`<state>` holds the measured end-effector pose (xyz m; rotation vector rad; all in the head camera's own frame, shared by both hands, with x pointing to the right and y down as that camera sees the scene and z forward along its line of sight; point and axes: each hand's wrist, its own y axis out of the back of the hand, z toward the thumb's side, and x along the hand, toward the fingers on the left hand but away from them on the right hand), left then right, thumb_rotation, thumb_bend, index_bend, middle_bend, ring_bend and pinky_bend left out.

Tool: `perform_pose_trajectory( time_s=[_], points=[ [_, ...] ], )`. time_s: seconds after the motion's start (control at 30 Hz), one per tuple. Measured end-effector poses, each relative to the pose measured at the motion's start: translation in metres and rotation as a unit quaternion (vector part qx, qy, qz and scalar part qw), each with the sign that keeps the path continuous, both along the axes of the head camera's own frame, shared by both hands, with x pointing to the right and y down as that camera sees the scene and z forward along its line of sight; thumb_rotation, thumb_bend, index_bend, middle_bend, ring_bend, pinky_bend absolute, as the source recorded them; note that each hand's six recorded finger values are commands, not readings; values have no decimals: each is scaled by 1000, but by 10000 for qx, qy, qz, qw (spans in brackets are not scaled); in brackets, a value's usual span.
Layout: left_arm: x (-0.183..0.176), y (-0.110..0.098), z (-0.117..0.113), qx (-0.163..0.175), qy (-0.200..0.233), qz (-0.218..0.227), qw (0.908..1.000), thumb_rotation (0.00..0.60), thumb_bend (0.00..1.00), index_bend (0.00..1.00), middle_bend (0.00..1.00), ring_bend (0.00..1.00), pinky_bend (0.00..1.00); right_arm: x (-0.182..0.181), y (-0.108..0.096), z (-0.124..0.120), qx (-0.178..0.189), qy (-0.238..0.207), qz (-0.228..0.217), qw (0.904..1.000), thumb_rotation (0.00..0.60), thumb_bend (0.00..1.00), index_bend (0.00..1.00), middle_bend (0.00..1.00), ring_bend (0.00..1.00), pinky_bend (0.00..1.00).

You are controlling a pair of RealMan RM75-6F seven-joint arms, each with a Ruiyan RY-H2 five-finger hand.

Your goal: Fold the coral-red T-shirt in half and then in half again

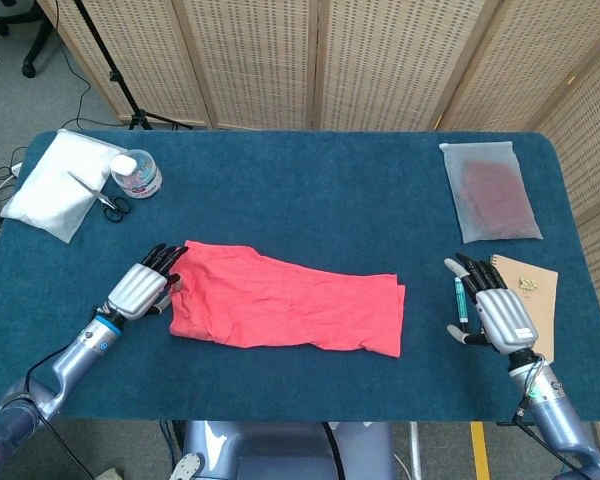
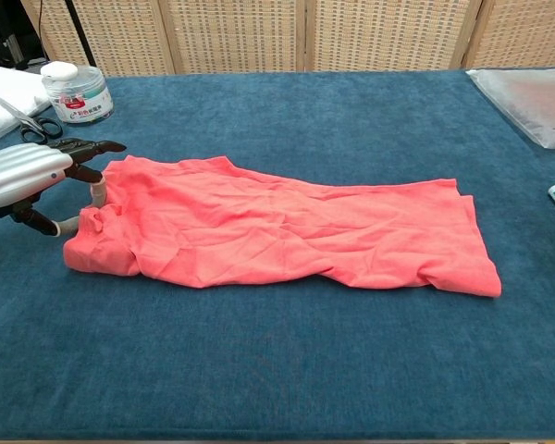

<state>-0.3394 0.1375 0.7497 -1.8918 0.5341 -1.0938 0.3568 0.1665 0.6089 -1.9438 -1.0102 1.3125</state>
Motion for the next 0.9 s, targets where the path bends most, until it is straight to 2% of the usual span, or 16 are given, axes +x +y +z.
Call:
perform_pose_trajectory(
  time_s=[0.17, 0.37, 0.47, 0.9],
  points=[
    [2, 0, 1, 10, 5, -20, 10000, 600, 412, 582, 0, 0, 0, 0, 0, -1, 2, -22, 6, 10000, 600, 257, 0, 0, 0, 0],
    [4, -2, 1, 63, 14, -62, 10000, 600, 514, 684, 0, 0, 0, 0, 0, -2, 7, -50, 11, 10000, 600, 257, 0, 0, 0, 0],
    [4, -2, 1, 69, 13, -75, 9999, 600, 531, 711, 0, 0, 0, 0, 0, -2, 14, -56, 14, 10000, 600, 257, 0, 0, 0, 0],
    [-17, -6, -9, 107, -46, -140, 9998, 600, 540, 722, 0, 0, 0, 0, 0, -3, 19, -70, 11, 10000, 600, 259, 0, 0, 0, 0]
  ],
)
